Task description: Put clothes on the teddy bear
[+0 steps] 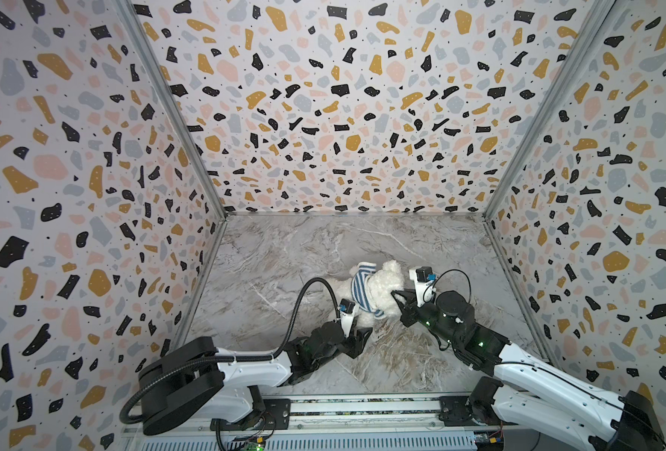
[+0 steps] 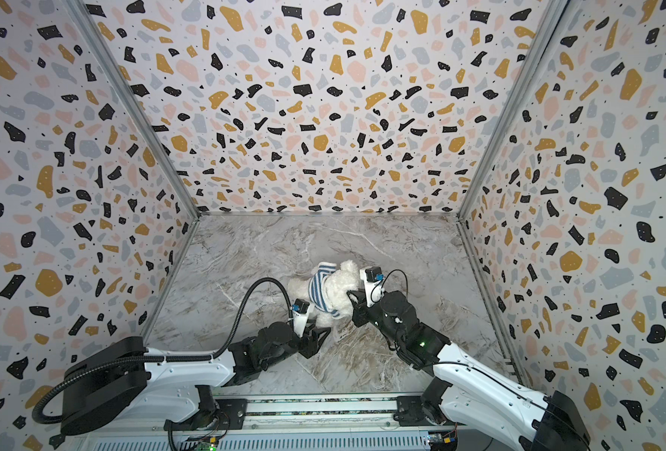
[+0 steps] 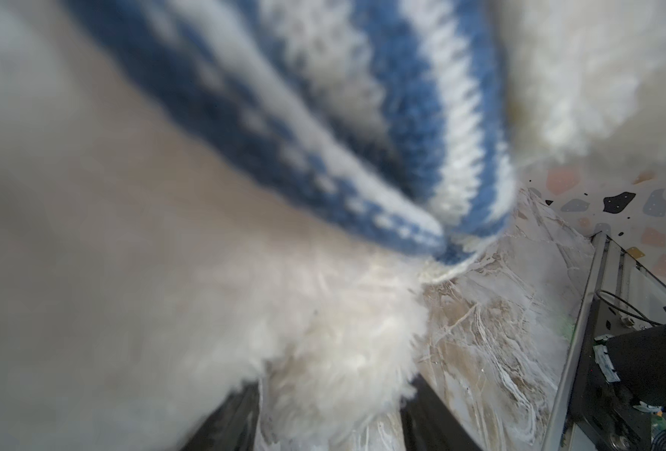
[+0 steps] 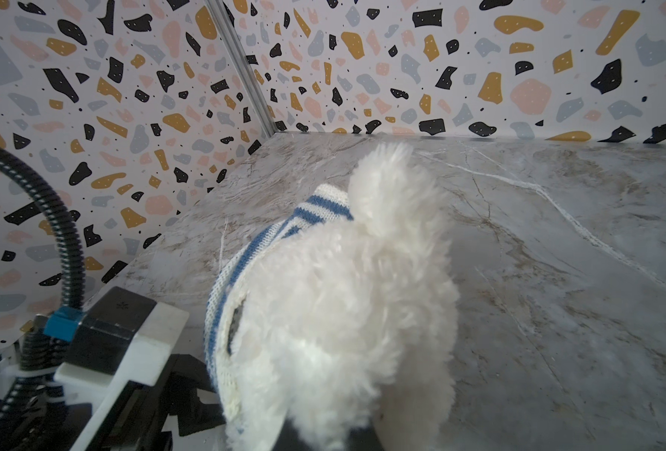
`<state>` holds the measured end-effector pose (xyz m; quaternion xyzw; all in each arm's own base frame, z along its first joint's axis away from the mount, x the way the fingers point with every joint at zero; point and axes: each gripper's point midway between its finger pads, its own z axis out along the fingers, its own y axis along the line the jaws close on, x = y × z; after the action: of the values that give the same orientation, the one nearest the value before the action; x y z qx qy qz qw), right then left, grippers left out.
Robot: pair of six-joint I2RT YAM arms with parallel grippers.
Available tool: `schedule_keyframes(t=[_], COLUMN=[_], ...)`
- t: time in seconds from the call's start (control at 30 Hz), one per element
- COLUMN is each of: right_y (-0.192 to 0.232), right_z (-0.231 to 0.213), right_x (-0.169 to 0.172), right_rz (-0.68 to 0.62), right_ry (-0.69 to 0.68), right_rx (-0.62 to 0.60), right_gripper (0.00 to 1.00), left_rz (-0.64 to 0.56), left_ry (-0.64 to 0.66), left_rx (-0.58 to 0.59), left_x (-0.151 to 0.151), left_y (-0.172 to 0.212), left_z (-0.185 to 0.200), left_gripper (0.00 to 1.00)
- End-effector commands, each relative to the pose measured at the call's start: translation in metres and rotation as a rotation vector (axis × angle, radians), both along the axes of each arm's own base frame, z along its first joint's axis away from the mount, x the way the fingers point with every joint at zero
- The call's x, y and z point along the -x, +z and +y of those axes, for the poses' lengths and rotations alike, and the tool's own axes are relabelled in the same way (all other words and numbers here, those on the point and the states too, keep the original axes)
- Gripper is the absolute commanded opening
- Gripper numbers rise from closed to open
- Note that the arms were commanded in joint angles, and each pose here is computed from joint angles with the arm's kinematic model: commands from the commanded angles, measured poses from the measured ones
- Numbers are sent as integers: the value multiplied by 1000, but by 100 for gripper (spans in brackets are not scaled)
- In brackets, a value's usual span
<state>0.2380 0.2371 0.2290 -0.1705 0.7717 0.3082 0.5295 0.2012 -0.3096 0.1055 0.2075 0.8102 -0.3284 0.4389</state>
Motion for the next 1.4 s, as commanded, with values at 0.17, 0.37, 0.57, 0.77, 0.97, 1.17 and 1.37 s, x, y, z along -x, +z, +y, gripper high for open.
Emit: schedule_keyframes(t=[0.17,0.37,0.57,0.77,0.97,1.17,1.37], right_y=[12,11,15,18,36,36,34], right_z=[-4,-13,-29,-35,-27,-29,-25], right_x=[1,-1,-3,6,41,80,81], right_rz=[-13,-7,-20,-111,-350,-594,-664], right_ry=[-8,-30,-45,-1,173,298,325], right_rx=[-56,-61,-60,19,-31,-72,-18], right_gripper=[0,0,34,57,68,72,72], left_rz=[-61,-75,-108,-135,-73,-59,-41], left_ry=[-40,-51,-133,-201,-303,-405,-472], left_rx=[126,156,175,147,115,44,-16], left_x=[-6,0,19,35,50,65,76], left_y=[34,44,71,104,122,125,122], left_z=[-28,-22,-12,1,3,6,9], left_gripper=[35,2,0,0,0,0,0])
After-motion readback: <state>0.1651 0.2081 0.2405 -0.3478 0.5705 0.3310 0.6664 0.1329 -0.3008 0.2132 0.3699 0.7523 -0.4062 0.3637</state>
